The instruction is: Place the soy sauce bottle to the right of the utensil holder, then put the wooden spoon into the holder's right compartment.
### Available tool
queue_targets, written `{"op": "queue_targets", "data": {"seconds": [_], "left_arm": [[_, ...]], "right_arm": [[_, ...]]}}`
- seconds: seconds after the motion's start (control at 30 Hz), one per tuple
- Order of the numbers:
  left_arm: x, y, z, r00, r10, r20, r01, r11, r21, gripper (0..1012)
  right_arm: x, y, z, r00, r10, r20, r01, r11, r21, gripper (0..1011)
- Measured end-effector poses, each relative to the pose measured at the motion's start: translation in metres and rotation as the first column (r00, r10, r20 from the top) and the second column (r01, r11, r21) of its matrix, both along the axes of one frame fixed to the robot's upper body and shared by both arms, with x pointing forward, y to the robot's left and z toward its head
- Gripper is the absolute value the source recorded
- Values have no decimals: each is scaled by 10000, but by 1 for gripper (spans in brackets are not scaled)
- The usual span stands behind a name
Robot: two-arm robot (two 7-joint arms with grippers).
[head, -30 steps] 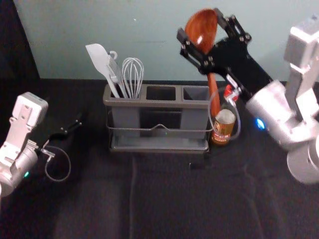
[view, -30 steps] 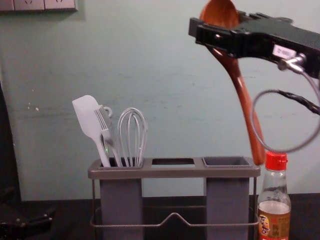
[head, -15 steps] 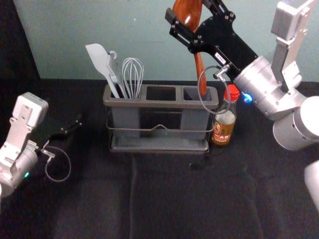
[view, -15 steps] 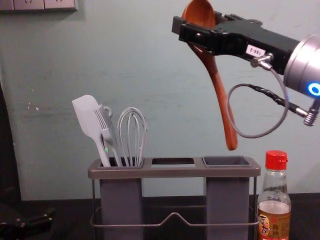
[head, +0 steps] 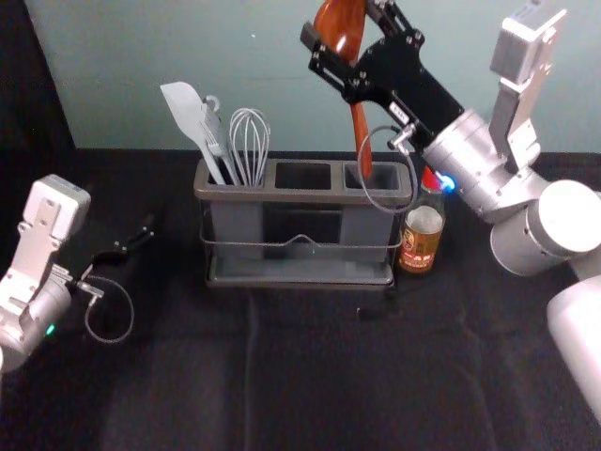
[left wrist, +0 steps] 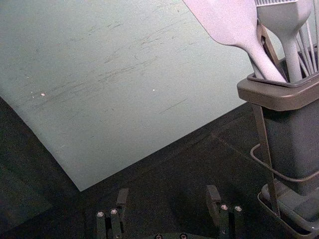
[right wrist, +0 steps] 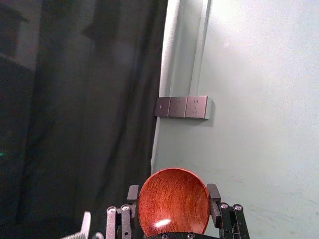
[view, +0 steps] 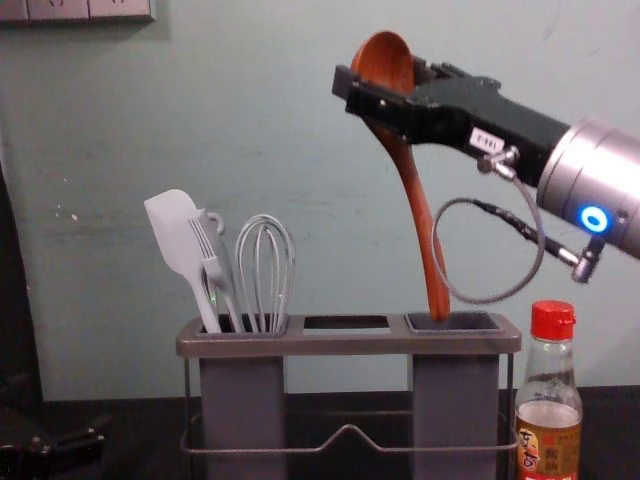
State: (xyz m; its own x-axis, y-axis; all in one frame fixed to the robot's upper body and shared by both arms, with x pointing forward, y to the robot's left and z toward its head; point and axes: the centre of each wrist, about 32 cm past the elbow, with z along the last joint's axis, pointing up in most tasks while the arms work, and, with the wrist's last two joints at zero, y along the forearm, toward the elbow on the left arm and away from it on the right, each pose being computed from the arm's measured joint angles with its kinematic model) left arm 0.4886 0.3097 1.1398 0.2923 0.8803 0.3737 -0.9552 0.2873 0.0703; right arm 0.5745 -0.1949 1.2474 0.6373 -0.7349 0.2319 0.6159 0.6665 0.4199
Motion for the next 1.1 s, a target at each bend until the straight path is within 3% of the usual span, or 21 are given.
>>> {"op": "queue_targets", "data": {"seconds": [0.33,0.67,1.1], "left_arm": [[0,0,0,10000,0,0,0,10000,0,1000],[0,0,0,10000,0,-1,0,10000,0,1000],[0,0,0,10000,0,1,0,10000,0,1000]], "right_arm": [[21,-51,-299,9999,58,151,-58,10000,-21,838],[-38,-128,-579,9996,54,-270,-60,9997,-235,837],[-123,-183,-756,9985,-58,-550,38,9993,-375,838]]}}
